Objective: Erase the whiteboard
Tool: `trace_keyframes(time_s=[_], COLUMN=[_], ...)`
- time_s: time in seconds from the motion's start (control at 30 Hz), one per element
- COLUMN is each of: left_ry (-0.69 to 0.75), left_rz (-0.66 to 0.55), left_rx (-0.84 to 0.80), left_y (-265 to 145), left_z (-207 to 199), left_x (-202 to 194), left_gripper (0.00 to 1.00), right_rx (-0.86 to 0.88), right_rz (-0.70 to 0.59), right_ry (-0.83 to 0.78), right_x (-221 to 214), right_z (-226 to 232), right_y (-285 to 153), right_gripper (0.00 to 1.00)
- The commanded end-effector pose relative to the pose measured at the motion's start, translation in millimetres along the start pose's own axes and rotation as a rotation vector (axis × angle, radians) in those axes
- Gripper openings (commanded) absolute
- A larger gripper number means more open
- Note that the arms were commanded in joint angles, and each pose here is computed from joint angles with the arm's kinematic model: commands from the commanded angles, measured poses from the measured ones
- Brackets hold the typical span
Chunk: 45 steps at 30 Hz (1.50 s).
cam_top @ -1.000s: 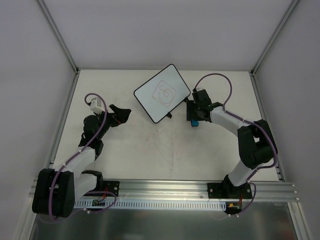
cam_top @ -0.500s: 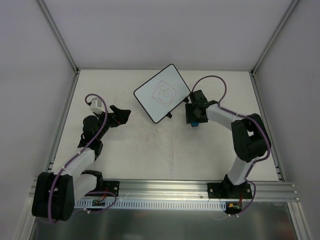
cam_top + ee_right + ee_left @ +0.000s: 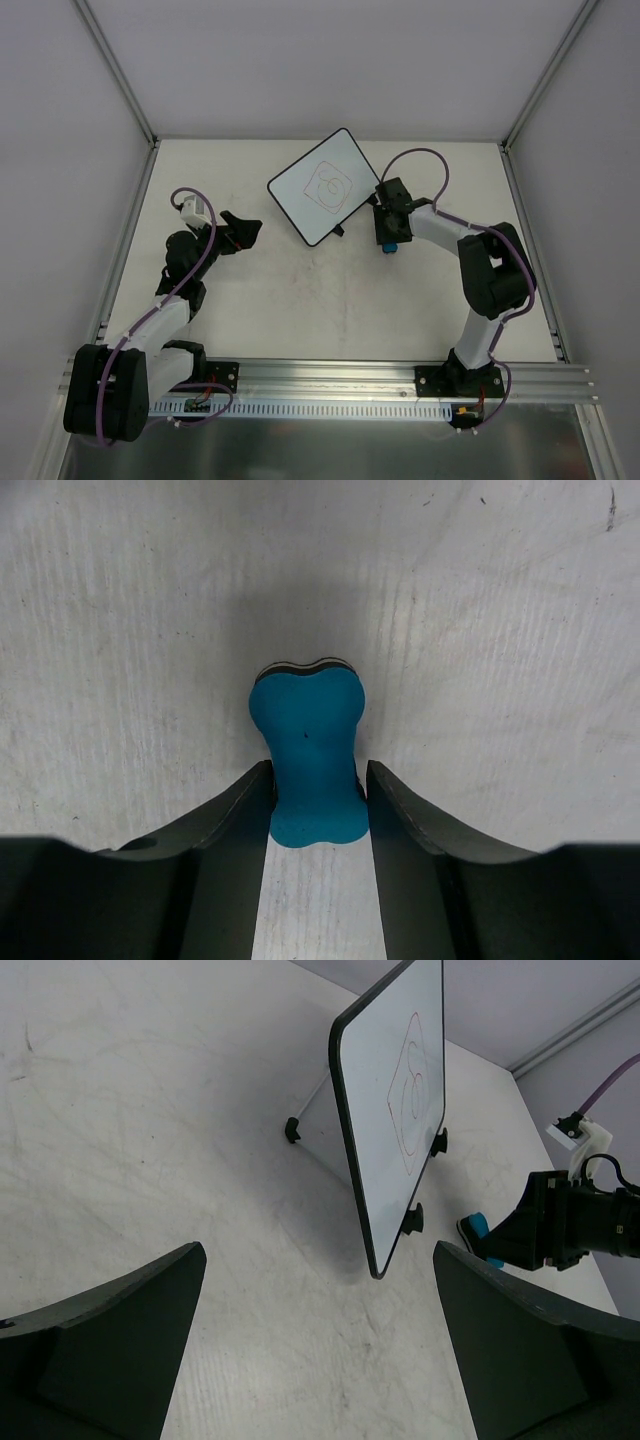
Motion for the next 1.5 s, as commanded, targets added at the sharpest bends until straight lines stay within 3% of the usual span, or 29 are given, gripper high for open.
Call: trace_keyframes(time_s=[0.0,0.1,0.37,0.7,0.77,1.07,1.47], left_ry=[0.038,0.040,0.046,0.000,-0.003,-0.021,-0.108], left_rz=[-0.023,-0.020,-0.006,-0.012,-0.033,-0.024,0.013], left_rx=[-0.038,-0.037,-0.063,-0.243,-0.300,-0.341,-0.258], left_y=[3,4,9,33,38,70,107], left_z=[-7,-6,-8,-21,-29,-35,-19], left_x=[11,10,9,7,13,19,9], left_gripper=[0.99,0.99,0.99,0.99,0.93,0.91,0.85], right_rx=[-0.023,-0.021,-0.002,0.029,0.028,0.051,0.074], right_rz=[-0.032,-0.027,-0.025,-0.121,-0.134,-0.171,-0.257], right_ry=[-0.016,-0.023,-0.023,0.018,0.022,0.038,0.059], right_x=[14,14,13,15,12,8,10], right_z=[0,0,2,0,-2,-2,-6], right_y=[-4,-3,-4,-25,-28,-35,-54], right_gripper=[0.45,0.45,0.21,0.18,0.18,0.18,0.17])
Point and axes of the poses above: each gripper's point midway between its finger pads, its own y axis out along the fingers, its own z axis along the line the jaws close on, x = y × z, the point moved 5 cm from there along -y, back along the fingers, and after that the axes turned 1 degree about -y, right-handed, at the moved point
